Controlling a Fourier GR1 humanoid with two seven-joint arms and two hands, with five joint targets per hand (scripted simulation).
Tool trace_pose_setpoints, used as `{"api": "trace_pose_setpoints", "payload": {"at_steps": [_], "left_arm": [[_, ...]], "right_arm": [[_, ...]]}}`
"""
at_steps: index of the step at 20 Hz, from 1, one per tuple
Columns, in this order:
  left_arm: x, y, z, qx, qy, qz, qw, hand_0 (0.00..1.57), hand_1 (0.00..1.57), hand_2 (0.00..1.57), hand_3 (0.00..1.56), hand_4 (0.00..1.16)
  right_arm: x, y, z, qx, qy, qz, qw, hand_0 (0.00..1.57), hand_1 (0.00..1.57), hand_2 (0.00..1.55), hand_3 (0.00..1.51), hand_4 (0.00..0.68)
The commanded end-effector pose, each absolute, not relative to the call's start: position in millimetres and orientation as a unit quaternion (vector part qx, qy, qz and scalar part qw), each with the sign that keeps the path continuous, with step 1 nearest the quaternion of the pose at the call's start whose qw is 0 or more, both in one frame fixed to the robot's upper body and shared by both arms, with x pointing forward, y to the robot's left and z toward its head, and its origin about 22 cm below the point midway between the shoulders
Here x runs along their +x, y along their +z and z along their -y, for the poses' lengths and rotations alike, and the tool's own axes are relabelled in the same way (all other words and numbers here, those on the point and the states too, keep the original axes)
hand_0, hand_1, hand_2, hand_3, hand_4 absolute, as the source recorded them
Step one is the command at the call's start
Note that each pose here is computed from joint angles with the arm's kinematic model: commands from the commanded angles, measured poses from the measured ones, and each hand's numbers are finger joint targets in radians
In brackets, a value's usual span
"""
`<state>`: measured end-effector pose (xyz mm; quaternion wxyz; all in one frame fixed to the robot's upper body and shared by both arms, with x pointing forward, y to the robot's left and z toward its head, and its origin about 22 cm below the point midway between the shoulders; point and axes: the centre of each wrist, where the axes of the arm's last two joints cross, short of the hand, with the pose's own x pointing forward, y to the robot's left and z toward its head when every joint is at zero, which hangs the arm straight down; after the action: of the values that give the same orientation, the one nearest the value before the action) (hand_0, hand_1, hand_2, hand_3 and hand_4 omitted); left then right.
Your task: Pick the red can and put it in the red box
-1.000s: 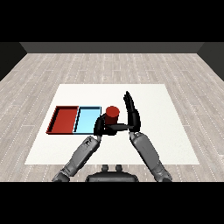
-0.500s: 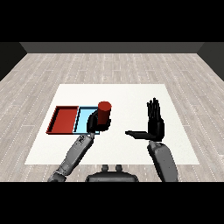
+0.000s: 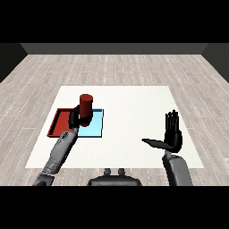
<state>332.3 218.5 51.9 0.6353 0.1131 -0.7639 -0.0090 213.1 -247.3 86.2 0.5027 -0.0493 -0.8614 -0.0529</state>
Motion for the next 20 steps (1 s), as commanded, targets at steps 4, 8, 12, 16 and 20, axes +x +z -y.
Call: {"api": "trace_pose_setpoints", "payload": {"at_steps": [4, 8, 12, 16, 20], "left_arm": [[353.1, 51.4, -315, 0.250, -0.012, 0.697, 0.672, 1.57, 1.57, 1.57, 1.49, 1.14], [340.8, 31.2, -372, 0.321, -0.015, 0.653, 0.686, 1.57, 1.57, 1.55, 1.48, 1.06], [352.9, 16.9, -382, 0.364, -0.016, 0.620, 0.695, 1.57, 1.57, 1.54, 1.46, 1.02], [357.5, -7.4, -383, 0.359, -0.020, 0.569, 0.739, 1.57, 1.57, 1.49, 1.40, 1.03], [344.5, -41.3, -373, 0.361, -0.047, 0.536, 0.761, 1.40, 1.40, 1.34, 1.35, 0.92]], "right_arm": [[218.3, 66, 263, -0.070, -0.054, 0.848, 0.523, 0.00, 0.00, 0.00, 0.00, 0.000], [219.3, 69, 251, -0.052, -0.061, 0.849, 0.522, 0.00, 0.00, 0.00, 0.00, 0.000], [219.0, 64, 266, -0.054, -0.041, 0.850, 0.522, 0.00, 0.00, 0.00, 0.00, 0.000], [242.2, 52, 237, -0.046, -0.030, 0.858, 0.511, 0.00, 0.00, 0.00, 0.00, 0.000], [256.9, 40, 233, -0.083, -0.013, 0.844, 0.530, 0.00, 0.00, 0.00, 0.00, 0.000]]}}
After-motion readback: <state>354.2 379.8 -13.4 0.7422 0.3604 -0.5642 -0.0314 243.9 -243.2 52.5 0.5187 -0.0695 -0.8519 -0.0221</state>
